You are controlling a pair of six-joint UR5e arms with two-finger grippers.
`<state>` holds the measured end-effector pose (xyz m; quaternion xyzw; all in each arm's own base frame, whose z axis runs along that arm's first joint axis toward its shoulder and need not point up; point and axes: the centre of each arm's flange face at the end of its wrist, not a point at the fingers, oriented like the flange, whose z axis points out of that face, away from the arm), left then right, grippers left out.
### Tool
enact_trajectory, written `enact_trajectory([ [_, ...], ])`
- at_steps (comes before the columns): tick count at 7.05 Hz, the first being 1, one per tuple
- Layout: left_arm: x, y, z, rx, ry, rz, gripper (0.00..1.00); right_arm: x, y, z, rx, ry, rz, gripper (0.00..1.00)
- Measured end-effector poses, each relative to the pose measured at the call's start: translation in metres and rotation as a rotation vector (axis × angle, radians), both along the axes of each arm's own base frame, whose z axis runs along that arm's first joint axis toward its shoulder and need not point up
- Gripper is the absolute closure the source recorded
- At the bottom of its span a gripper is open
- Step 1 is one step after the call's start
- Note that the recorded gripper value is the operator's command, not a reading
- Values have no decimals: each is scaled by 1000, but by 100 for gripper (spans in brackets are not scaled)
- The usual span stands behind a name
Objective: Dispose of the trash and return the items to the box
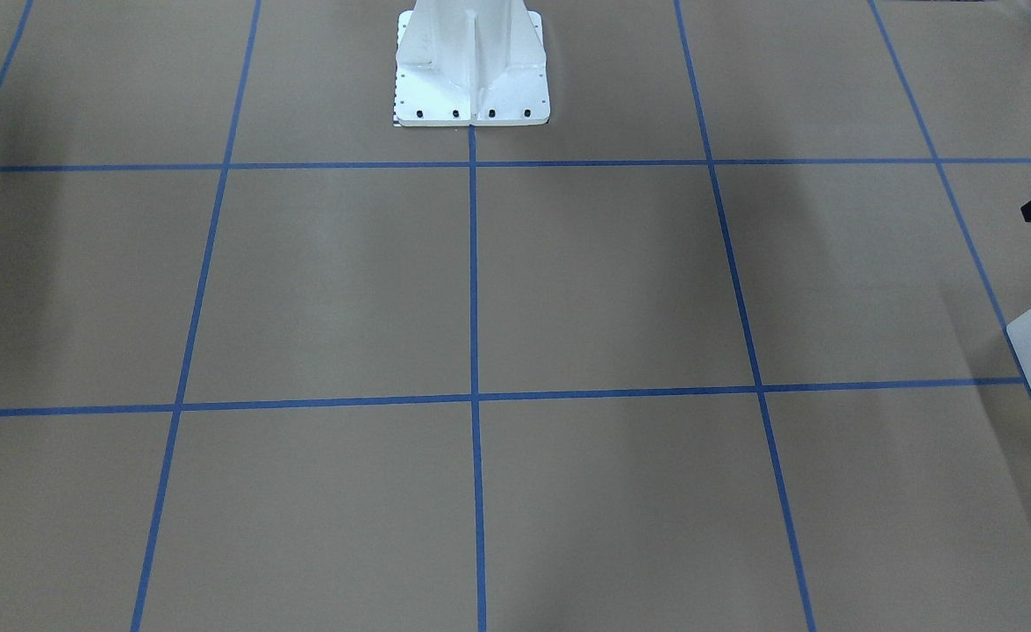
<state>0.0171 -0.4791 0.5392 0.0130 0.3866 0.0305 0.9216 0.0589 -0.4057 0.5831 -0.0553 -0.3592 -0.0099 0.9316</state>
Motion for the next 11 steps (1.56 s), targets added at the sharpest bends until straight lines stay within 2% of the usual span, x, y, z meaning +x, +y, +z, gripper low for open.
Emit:
enact_trajectory([
  [3,-2,10,12,-17,0,0,2,-1,-3,-5,15,-2,-3,0],
  [7,1,5,19,-23,2,2,2,-2,-6,-16,37,-2,-6,0],
  [11,3,-7,68,31,6,3,2,0,-2,-17,39,22,-8,0],
])
